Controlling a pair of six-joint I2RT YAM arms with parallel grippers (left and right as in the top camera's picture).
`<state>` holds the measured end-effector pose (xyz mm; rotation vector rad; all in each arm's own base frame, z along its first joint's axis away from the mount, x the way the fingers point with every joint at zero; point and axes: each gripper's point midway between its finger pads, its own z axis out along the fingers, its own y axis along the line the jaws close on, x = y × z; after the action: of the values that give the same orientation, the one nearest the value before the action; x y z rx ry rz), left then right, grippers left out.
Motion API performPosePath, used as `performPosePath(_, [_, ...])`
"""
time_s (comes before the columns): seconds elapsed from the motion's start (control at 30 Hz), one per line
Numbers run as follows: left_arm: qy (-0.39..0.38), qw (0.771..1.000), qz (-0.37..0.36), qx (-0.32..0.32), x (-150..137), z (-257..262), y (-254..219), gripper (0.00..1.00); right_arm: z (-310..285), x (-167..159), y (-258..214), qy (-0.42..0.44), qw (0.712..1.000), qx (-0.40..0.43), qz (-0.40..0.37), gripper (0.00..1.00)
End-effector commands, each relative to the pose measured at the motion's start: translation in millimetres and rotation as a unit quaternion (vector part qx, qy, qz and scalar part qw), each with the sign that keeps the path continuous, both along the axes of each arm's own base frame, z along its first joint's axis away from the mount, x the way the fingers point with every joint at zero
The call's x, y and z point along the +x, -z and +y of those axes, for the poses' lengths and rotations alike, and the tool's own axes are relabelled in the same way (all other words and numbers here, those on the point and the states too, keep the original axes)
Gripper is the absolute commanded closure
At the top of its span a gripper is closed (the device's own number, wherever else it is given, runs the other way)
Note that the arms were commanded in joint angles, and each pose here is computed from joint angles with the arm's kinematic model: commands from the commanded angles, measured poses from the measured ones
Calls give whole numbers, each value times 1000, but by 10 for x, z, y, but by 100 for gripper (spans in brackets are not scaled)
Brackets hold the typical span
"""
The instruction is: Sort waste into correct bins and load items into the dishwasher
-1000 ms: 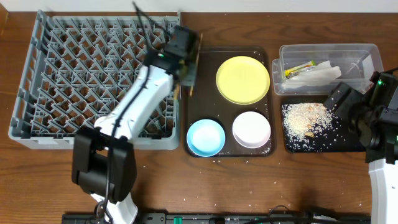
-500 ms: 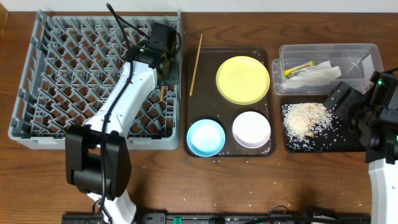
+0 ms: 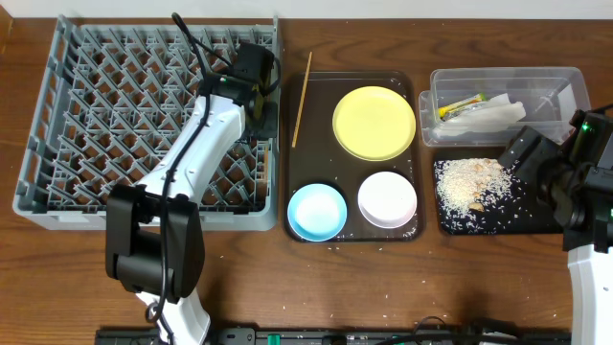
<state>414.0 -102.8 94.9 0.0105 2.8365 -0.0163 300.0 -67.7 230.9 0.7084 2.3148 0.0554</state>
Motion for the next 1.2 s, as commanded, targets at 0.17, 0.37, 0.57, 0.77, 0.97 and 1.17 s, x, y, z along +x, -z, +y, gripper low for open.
performPosePath(0.17, [142, 976, -118, -112, -8, -930, -936, 76, -13, 1, -8, 5, 1000, 1, 0, 1])
performPosePath(0.37, [205, 964, -169, 30, 302, -1151, -560, 71, -13, 1, -8, 5, 1000, 1, 0, 1])
performPosePath(0.57, [192, 964, -170, 65, 745, -1120, 171, 67, -13, 1, -8, 5, 1000, 1, 0, 1])
performPosePath(0.77, [172, 968, -157, 89, 908, -952, 614, 58, -13, 1, -8, 5, 1000, 1, 0, 1])
performPosePath(0.97, [172, 972, -126, 96, 845, -891, 916, 56, -13, 1, -8, 5, 1000, 1, 0, 1])
performPosePath(1.17, [159, 976, -114, 91, 812, -886, 1044, 64, -13, 1, -8, 5, 1000, 1, 0, 1])
